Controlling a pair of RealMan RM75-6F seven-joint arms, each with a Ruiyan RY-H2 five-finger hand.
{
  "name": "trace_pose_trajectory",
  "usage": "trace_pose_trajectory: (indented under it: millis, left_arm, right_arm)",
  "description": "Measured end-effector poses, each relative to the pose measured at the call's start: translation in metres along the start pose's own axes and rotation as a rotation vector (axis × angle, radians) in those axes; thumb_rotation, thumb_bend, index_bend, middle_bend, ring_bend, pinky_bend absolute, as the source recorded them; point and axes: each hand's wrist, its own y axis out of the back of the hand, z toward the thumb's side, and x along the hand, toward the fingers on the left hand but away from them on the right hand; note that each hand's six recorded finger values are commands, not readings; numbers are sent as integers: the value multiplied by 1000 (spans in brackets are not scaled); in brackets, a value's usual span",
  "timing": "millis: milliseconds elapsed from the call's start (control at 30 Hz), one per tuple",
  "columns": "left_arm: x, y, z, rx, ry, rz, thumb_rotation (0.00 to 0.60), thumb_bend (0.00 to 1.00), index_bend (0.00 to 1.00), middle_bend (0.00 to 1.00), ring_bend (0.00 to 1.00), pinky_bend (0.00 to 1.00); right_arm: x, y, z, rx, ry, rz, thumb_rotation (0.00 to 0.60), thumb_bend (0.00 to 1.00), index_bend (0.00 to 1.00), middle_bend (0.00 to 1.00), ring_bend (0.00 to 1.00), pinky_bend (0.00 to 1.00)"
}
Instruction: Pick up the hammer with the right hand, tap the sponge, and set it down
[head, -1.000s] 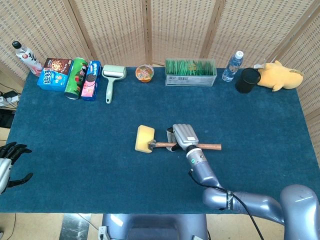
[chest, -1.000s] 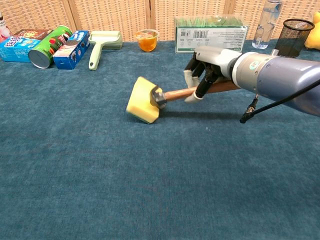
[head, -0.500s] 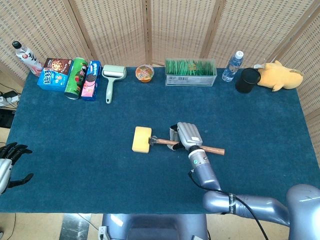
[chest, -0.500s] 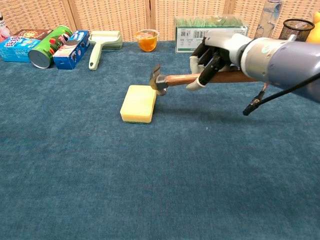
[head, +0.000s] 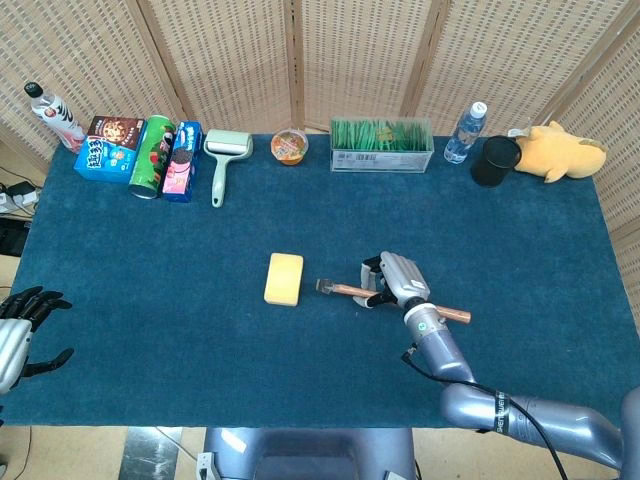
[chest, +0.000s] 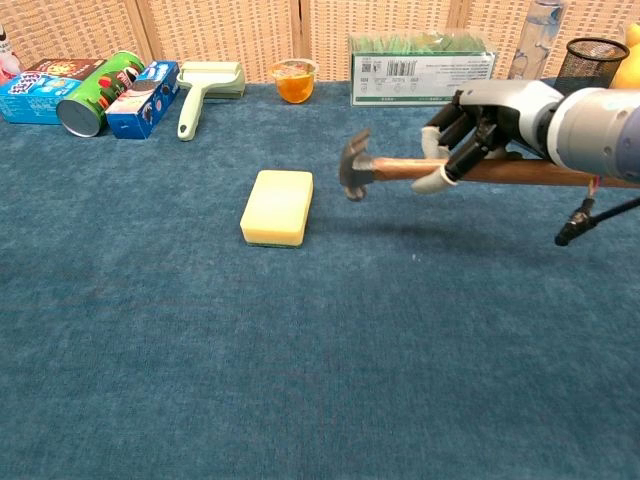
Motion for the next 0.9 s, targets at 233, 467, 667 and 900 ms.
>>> trace_pose_trajectory:
  millis: [233, 467, 667, 900]
  left_arm:
    - [-2, 1, 4, 4, -5, 0, 600, 235, 292, 210, 106, 111]
    - [-4, 1, 11, 10, -15, 1, 600, 235, 292, 210, 106, 111]
    - [-6, 1, 14, 13, -16, 1, 600, 234, 292, 210, 105, 111]
    - [-7, 2, 18, 17, -18, 3, 600, 235, 292, 210, 106, 111]
  right_arm:
    - [0, 5, -33, 83, -55, -4, 600, 264, 854, 1000, 1000, 991]
    - [-1, 7, -58, 125, -87, 3, 600, 252, 723, 859, 856, 731]
    - [0, 6, -72, 133, -85, 22, 600, 235, 426, 522, 532, 474]
    - [2, 12, -76, 143, -39, 12, 600, 214, 234, 362, 336, 332]
